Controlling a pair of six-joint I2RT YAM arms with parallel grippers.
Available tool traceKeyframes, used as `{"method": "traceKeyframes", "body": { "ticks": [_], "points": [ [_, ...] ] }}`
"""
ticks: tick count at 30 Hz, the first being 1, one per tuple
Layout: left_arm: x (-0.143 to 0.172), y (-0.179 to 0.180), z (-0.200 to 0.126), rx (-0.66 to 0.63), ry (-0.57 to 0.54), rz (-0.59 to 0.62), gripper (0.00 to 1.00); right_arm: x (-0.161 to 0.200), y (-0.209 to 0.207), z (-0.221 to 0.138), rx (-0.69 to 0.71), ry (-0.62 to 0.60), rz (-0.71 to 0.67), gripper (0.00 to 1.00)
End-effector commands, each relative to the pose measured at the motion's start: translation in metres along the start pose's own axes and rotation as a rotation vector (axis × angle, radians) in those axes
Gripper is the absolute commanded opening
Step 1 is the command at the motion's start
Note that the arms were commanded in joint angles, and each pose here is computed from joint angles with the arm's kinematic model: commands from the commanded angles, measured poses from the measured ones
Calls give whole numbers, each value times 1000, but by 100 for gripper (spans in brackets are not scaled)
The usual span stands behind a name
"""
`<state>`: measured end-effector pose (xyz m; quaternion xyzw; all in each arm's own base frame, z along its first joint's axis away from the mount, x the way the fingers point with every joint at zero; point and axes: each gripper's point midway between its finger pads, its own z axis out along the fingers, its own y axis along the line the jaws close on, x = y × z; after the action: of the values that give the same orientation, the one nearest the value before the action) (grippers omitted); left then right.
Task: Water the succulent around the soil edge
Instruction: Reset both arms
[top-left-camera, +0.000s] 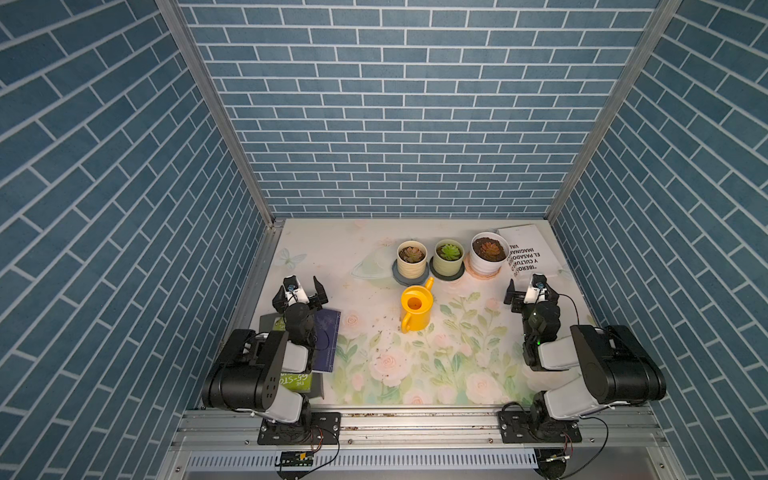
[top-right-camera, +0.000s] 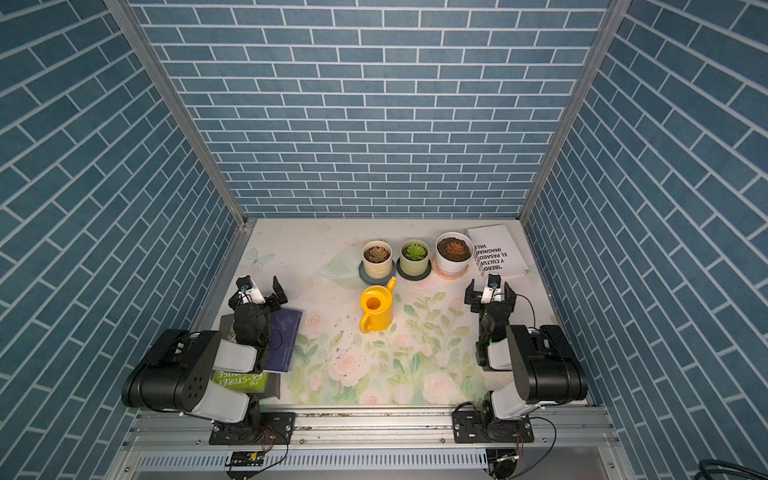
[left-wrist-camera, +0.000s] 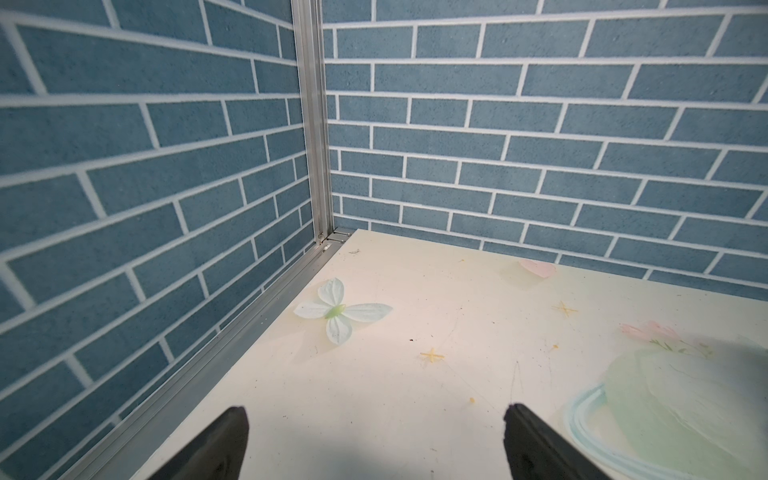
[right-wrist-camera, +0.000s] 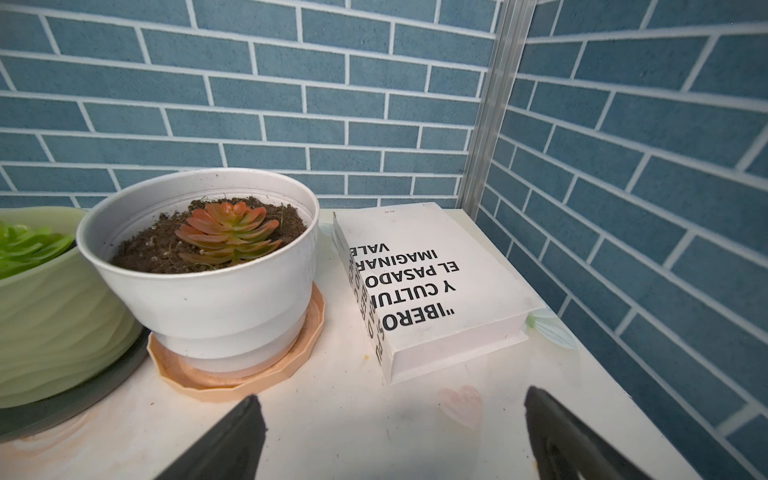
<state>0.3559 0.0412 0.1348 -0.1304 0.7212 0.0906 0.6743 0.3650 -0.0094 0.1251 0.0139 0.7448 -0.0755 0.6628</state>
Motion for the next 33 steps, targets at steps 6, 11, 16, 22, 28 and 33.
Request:
{"method": "traceKeyframes", "body": {
  "ticks": [6, 11, 16, 22, 28, 33],
  "points": [
    [-1, -3, 2, 10, -2, 8, 100, -5, -1, 1, 2, -17, 26, 100],
    [-1, -3, 2, 8, -1, 9, 100, -4, 0, 1, 1, -16, 25, 100],
    [-1, -4, 2, 11, -2, 9, 100, -4, -1, 1, 2, -15, 26, 100],
    [-1, -3, 2, 10, -2, 8, 100, -5, 0, 1, 1, -16, 25, 100],
    [-1, -3, 2, 9, -1, 10, 100, -4, -1, 1, 3, -16, 25, 100],
    [-1, -3, 2, 9, -3, 9, 100, -3, 0, 3, 1, -9, 24, 99]
  ]
}}
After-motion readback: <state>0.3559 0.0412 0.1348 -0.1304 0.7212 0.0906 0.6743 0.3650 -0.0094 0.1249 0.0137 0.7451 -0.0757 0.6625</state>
